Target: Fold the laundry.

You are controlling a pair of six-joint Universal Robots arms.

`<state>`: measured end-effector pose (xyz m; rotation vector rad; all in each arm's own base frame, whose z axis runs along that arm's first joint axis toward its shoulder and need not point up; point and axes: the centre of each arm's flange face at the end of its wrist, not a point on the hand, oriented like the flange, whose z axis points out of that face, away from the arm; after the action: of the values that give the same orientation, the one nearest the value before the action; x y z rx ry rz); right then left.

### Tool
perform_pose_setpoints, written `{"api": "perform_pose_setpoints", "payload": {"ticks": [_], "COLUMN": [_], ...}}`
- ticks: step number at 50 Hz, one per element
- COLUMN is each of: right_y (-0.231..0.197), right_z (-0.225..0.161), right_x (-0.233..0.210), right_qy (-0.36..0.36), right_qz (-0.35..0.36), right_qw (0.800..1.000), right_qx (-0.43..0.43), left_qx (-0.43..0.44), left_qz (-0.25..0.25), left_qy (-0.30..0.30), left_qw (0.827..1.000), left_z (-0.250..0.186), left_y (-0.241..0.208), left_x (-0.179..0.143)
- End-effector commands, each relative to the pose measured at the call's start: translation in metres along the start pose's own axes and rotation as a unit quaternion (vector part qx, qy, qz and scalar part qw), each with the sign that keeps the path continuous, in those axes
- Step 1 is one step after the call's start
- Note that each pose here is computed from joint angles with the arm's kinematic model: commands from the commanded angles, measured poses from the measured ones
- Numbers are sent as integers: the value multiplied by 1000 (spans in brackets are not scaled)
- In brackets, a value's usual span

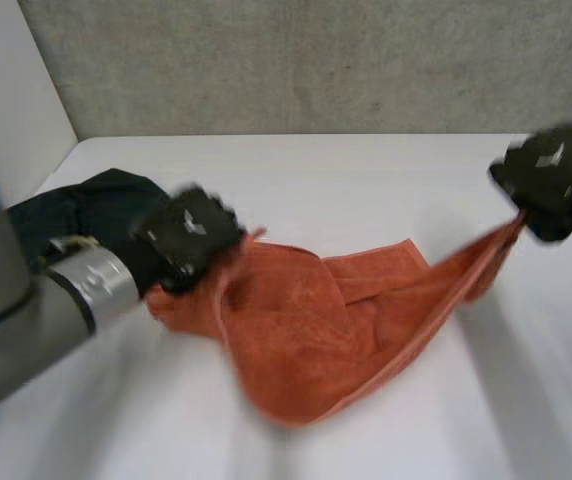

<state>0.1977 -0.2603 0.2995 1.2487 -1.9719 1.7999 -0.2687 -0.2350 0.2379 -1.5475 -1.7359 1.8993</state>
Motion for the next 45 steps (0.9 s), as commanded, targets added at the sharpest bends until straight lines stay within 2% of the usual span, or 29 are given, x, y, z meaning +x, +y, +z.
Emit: {"api": "perform_pose_setpoints", "payload": {"ticks": [1, 4, 10, 15, 20, 25, 38, 45], "right_y": [-26, -15, 22, 46, 70, 91, 72, 77], "right_z": [-12, -8, 23, 44, 67, 89, 76, 77], "right_x": [37, 37, 20, 6, -8, -18, -5, -14], "right_qy": [38, 24, -26, -60, -81, -88, -99, -114], "right_qz": [-7, 1, 9, -9, -3, 38, 51, 58], "right_qw": [999, 1000, 997, 992, 986, 981, 979, 979], "right_qx": [15, -12, -77, -111, -145, -172, -173, -157], "left_qx": [41, 26, -52, -114, -156, -166, -155, -156], "left_qz": [-115, -138, -158, -154, -146, -148, -141, -143], "left_qy": [-190, -225, -185, -150, -149, -157, -166, -166], "left_qw": [974, 964, 969, 970, 965, 962, 964, 963], "left_z": [-34, -40, -30, -13, 3, 15, 20, 20], "left_y": [-28, -20, 20, 56, 83, 92, 89, 90], "left_x": [-59, -65, -36, -19, -16, -20, -28, -28]}}
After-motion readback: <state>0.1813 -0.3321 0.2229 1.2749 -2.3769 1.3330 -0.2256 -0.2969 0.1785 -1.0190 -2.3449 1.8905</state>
